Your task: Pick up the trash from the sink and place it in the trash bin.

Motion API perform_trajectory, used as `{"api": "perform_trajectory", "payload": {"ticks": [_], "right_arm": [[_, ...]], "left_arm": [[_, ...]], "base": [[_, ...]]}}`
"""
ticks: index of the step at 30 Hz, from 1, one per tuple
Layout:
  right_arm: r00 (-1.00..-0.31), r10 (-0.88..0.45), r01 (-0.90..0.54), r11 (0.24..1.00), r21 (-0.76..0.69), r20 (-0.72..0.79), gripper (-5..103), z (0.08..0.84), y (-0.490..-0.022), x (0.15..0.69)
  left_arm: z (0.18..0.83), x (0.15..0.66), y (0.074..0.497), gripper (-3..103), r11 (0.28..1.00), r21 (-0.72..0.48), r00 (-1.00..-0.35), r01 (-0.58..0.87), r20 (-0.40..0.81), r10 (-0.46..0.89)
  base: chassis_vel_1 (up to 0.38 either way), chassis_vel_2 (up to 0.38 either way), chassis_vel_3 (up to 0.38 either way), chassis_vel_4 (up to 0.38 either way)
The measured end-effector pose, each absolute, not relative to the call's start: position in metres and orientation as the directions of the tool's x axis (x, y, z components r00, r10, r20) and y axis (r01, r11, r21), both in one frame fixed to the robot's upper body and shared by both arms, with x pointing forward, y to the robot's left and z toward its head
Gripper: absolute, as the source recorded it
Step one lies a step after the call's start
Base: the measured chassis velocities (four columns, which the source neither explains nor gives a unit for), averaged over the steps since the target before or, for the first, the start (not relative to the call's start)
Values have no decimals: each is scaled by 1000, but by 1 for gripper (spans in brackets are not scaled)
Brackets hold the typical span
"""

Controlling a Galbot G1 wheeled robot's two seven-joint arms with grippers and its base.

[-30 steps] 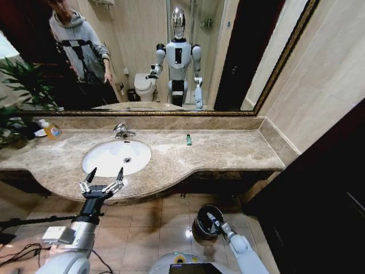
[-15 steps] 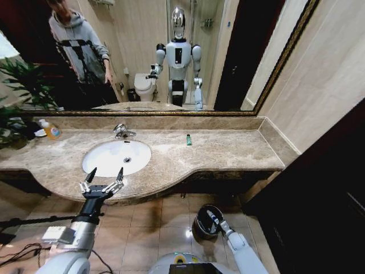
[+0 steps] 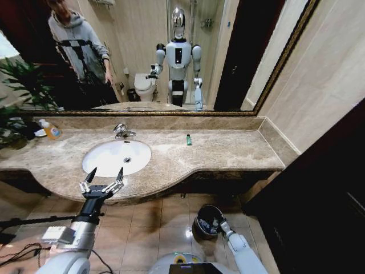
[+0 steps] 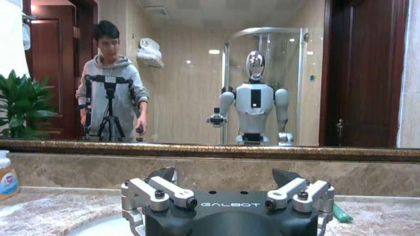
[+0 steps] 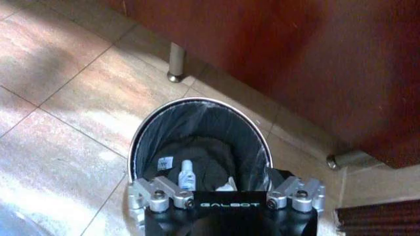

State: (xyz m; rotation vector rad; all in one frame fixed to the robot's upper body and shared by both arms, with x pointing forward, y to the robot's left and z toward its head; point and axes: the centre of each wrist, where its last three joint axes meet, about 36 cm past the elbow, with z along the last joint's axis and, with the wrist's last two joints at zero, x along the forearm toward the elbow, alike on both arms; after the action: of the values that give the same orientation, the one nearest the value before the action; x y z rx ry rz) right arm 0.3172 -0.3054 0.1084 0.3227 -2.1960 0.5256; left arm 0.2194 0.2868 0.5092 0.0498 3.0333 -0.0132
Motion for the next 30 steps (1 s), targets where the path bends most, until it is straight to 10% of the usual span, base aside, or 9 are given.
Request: {"api": "perform_trajectory", "payload": {"ticks": [14,30], "right_arm": [[-661,-49,-303,930,-207,749,100,126,-312,281],[-941,21,-41,984,-174,339,100,273,-330,233]], "left_arm": [[509,219,287,100,999,-7,-994,33,-108,32],[509,219,287,100,999,-7,-994,33,-108,32]], "base": [[0,0,0,0],[0,0,0,0]]}}
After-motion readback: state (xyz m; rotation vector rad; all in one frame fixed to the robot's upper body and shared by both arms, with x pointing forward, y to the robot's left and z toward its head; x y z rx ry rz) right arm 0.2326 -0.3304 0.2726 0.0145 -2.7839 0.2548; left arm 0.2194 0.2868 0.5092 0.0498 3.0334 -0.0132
